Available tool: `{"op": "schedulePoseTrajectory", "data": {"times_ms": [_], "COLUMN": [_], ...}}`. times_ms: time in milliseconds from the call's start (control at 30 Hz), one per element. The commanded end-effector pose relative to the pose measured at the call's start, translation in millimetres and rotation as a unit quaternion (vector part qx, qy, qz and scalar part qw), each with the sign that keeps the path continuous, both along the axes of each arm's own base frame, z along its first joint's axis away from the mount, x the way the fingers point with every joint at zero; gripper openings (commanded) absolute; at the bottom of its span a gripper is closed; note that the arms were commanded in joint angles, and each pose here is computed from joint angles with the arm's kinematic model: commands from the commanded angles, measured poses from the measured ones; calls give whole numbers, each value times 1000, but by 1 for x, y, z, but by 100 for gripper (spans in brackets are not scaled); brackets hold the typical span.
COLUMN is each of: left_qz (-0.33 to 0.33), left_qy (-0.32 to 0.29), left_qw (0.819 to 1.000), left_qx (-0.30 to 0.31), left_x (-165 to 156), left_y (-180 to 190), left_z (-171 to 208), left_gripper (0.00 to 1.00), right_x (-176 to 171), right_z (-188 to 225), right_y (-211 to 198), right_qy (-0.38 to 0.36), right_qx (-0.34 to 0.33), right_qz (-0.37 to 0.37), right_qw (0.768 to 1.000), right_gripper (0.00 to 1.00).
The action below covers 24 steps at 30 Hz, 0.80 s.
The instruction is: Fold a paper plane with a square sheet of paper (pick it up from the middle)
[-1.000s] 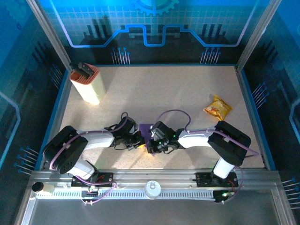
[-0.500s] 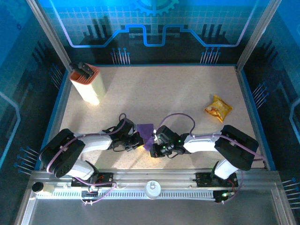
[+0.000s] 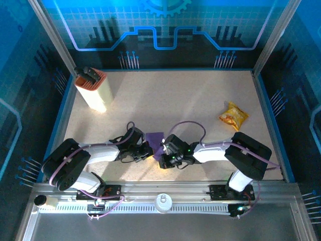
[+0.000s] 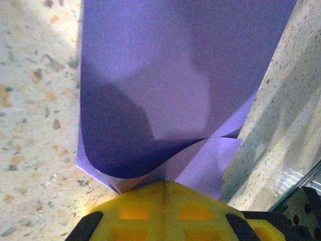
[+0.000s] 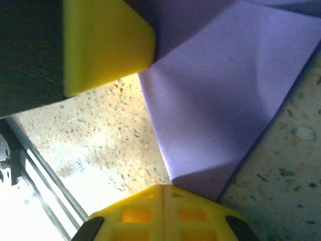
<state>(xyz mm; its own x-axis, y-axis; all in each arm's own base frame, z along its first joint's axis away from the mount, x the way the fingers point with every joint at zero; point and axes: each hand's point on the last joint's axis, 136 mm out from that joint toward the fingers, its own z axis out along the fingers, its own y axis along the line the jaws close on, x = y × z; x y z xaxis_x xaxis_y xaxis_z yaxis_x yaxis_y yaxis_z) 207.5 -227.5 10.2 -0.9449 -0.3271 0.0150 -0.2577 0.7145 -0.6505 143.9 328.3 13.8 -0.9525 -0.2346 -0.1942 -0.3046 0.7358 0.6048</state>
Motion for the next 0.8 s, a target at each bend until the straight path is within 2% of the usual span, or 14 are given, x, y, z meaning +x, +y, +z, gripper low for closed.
{"op": "schedulePoseTrajectory", "data": {"times_ms": [0,333,767], "left_qz": [25,40,43], "left_qy": [48,58,63], "left_qw": [996,994,994], "left_qx": [73,83,83], "left_x": [-23,-31,-32], "left_y": [31,41,41], "left_z": [-36,-45,-47], "left_gripper": [3,2,2], "right_x": [-20,-3,-13], "right_z": [-4,38,0], "right_y": [-7,8,-4], "right_qy": [4,-58,-14], "right_qx": [-18,14,-8], "right_qz": [23,34,19], "right_qw": [1000,998,1000], "right_gripper": [6,6,6]}}
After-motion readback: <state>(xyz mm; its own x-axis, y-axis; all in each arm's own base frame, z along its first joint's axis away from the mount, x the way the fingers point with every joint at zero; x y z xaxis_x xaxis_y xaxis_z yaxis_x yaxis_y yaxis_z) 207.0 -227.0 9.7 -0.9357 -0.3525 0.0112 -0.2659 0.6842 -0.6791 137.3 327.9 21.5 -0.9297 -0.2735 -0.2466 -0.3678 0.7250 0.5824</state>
